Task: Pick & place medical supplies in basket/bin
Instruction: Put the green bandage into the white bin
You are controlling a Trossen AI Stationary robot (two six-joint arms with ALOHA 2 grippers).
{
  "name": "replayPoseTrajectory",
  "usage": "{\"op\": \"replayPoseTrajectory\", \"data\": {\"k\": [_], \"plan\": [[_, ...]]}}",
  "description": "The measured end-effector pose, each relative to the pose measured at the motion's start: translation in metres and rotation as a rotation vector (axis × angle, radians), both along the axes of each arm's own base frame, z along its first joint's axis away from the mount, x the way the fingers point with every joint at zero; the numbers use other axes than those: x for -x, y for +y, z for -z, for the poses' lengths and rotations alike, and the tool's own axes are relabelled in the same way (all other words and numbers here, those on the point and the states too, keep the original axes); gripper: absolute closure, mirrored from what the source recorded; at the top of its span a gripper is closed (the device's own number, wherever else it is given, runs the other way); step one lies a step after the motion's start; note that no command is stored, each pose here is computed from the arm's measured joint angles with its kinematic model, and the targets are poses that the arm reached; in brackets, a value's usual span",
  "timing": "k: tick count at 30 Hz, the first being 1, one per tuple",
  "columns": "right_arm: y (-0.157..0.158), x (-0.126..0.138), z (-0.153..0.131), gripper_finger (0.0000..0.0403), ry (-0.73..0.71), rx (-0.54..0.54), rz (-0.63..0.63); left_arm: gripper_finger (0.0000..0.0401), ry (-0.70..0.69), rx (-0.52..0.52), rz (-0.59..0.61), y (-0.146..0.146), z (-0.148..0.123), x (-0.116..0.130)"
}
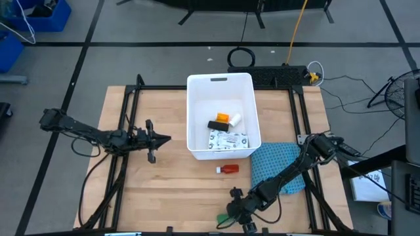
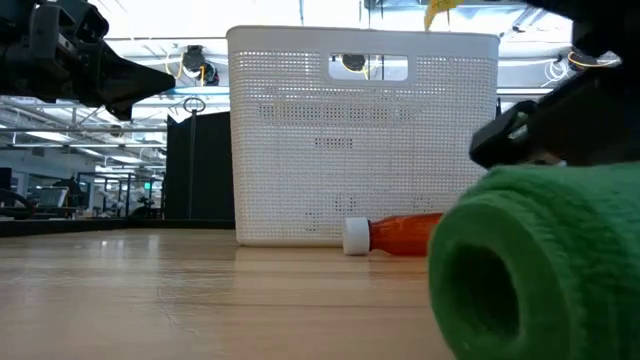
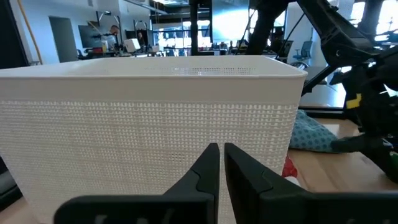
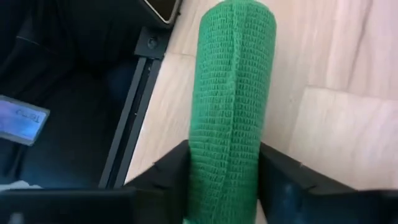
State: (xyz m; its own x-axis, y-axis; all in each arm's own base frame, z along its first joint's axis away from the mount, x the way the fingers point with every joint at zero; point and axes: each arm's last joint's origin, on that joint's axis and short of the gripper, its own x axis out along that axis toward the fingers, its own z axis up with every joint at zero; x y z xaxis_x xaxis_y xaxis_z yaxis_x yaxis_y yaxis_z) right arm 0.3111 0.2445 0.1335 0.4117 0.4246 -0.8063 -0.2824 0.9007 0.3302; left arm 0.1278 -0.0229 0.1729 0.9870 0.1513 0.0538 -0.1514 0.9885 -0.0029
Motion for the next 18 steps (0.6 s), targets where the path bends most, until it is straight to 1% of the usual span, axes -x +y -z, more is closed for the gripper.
{"op": "replayPoseTrajectory", "data": {"k": [2, 4, 6, 8, 11, 14, 16, 18], "plan": [[-0.001, 0.0, -0.007, 0.0287, -0.037, 0.006, -0.022, 0.0383, 0.0, 0.0, 0.0, 0.0, 0.0, 0.0], [-0.003, -0.001, -0.021, 0.032, -0.091, -0.005, -0.046, 0.0388, 0.0, 0.004, 0.001, 0.0, 0.0, 0.0], [-0.006, 0.001, -0.041, 0.0344, -0.159, -0.014, -0.079, 0.0392, 0.0, 0.006, 0.001, 0.0, 0.0, 0.0], [-0.009, 0.005, -0.065, 0.036, -0.24, -0.019, -0.12, 0.0396, 0.002, 0.007, 0.001, 0.0, 0.0, 0.0], [-0.018, 0.02, -0.106, 0.0361, -0.389, -0.002, -0.18, 0.0398, 0.006, 0.006, 0.001, 0.0, 0.001, 0.0], [-0.039, 0.043, -0.144, 0.0349, -0.551, 0.02, -0.189, 0.0393, 0.007, 0.007, 0.002, 0.0, 0.001, 0.0], [-0.058, 0.063, -0.162, 0.0342, -0.651, 0.025, -0.169, 0.0385, 0.007, 0.009, 0.002, 0.0, 0.001, 0.0], [-0.078, 0.085, -0.175, 0.0341, -0.744, 0.0, -0.151, 0.0378, 0.01, 0.008, 0.002, 0.0, 0.001, 0.0]]}}
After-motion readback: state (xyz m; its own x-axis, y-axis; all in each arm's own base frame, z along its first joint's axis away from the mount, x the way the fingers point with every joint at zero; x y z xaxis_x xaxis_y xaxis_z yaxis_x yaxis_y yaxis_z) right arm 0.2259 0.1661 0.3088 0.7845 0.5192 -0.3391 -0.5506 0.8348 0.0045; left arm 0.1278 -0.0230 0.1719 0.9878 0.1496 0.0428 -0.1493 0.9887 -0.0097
